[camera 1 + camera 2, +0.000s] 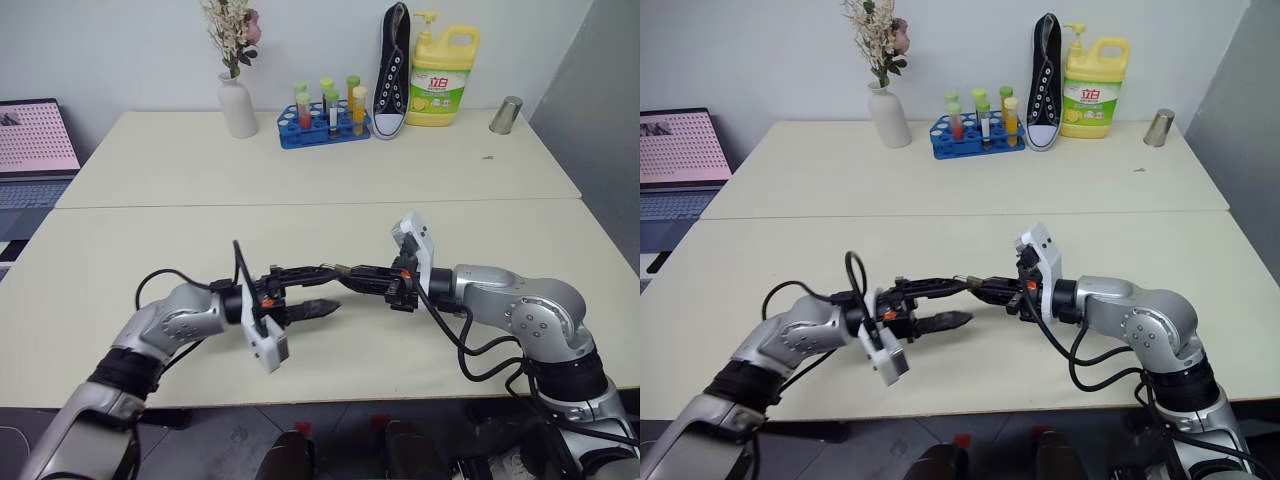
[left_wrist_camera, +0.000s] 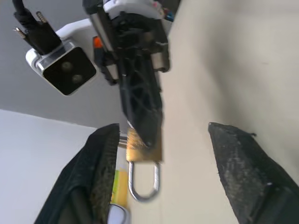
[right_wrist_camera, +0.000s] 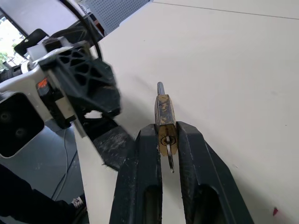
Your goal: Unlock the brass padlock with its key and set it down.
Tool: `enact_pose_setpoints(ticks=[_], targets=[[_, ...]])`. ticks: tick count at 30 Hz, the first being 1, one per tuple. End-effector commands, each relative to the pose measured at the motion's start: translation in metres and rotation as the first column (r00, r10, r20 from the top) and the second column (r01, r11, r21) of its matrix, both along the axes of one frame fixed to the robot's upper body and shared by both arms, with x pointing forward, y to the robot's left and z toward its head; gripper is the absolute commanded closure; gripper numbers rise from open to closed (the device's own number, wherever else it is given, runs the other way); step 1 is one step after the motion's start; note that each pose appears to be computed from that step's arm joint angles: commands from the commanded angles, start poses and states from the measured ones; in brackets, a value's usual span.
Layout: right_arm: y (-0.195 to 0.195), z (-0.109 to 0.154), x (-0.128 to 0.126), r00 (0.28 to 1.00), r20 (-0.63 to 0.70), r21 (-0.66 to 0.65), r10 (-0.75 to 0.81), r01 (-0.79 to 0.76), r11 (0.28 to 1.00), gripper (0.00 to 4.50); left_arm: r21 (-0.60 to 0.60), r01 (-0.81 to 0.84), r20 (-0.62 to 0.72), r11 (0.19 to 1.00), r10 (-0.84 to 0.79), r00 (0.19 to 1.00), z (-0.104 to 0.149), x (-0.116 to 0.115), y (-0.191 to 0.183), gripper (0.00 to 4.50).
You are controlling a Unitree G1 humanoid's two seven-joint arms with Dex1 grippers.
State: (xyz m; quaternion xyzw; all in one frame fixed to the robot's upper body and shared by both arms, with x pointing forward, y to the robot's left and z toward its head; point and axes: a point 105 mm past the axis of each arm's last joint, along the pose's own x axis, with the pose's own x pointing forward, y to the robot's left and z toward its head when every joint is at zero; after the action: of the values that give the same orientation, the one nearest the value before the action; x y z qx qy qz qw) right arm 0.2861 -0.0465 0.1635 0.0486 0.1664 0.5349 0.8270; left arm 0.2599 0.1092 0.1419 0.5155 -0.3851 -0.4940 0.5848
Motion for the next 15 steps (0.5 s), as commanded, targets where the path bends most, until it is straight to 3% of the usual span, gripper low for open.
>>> enact_pose_setpoints(ticks=[1,6,9,12,15], targets=[[-0.006,0.009,0.003,0.999,0.051,0.014,-0.019,0.018,1.0,4.37,-0.068,-0.007,0.0,0.998,0.007,1.0,0.016,-0.006,0.002,1.46],[-0.014,0.011,0.005,0.995,0.094,-0.009,-0.02,0.021,1.0,4.37,-0.228,-0.256,-0.281,0.939,0.188,0.941,0.025,0.021,0.018,2.61],[-0.014,0.015,0.001,0.993,0.118,-0.01,0.004,-0.003,1.0,4.37,-0.264,-0.32,-0.476,0.91,0.165,0.864,0.031,0.036,0.017,3.67],[-0.013,0.016,-0.001,0.992,0.127,-0.01,0.017,-0.016,1.0,4.37,-0.267,-0.336,-0.55,0.903,0.143,0.823,0.034,0.041,0.015,4.5],[-0.01,0.018,-0.005,0.99,0.137,-0.002,0.04,-0.04,0.999,4.37,-0.268,-0.365,-0.659,0.892,0.107,0.744,0.03,0.047,0.011,4.5]])
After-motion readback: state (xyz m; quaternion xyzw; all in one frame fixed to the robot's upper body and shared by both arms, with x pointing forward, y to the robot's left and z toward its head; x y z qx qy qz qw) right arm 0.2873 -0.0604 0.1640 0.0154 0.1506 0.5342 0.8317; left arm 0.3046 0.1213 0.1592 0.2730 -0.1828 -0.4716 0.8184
